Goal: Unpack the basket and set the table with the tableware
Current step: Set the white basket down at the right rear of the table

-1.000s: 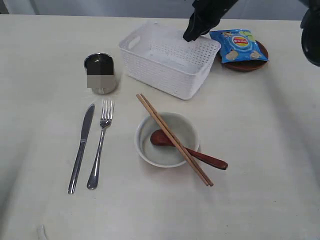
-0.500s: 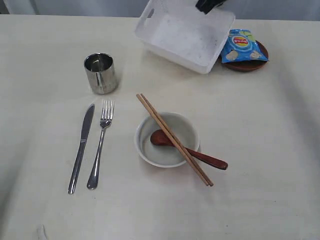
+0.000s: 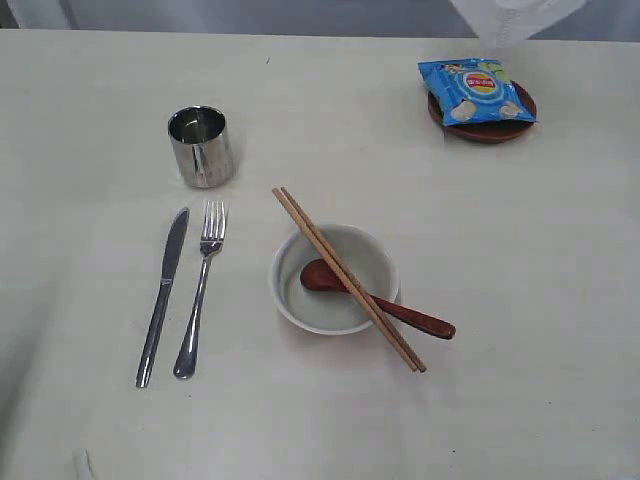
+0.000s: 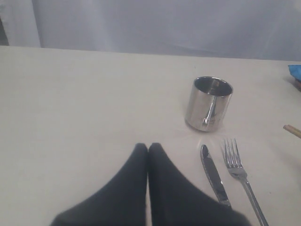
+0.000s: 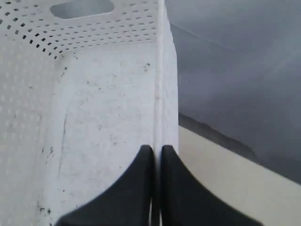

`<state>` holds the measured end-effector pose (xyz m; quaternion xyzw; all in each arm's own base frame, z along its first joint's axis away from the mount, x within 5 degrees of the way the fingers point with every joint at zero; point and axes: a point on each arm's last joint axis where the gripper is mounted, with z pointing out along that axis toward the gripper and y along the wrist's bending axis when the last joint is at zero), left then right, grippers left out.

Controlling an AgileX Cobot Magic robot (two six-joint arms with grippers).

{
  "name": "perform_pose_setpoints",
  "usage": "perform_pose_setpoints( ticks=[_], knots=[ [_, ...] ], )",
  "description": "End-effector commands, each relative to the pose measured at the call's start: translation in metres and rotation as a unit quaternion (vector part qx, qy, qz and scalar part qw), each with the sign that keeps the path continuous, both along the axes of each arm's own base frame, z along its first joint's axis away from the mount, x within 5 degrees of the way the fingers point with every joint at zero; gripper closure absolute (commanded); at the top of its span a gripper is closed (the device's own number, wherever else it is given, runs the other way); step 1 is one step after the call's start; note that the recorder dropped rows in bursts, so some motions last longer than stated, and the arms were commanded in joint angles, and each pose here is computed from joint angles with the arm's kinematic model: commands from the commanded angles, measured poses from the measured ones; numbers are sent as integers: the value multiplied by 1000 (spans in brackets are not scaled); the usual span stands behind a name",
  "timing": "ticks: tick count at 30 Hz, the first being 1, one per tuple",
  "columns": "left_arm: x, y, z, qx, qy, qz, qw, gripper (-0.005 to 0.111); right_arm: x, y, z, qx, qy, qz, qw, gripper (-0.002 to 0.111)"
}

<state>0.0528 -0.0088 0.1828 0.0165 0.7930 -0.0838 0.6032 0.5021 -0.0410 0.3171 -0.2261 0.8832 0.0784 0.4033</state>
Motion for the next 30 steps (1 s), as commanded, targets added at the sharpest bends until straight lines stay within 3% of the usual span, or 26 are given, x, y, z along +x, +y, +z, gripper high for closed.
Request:
perform_pose_setpoints(
  ticks=[1,6,10,20,30],
  knots=[
    [0,0,-1,2,-1,-3,1000,107,-10,-63,-17,5,30,-81,996,109],
    [0,0,-1,2,-1,-3,1000,107,-26,-120,-49,36,56,-163,984,109],
    [0,0,-1,2,-1,-3,1000,107,-32,-143,-84,60,88,-195,975,109],
    [0,0,-1,2,-1,-3,1000,107,-27,-146,-158,82,168,-193,963,109],
    [0,0,-1,2,-1,-3,1000,107,-17,-117,-179,119,199,-171,958,109]
  ],
)
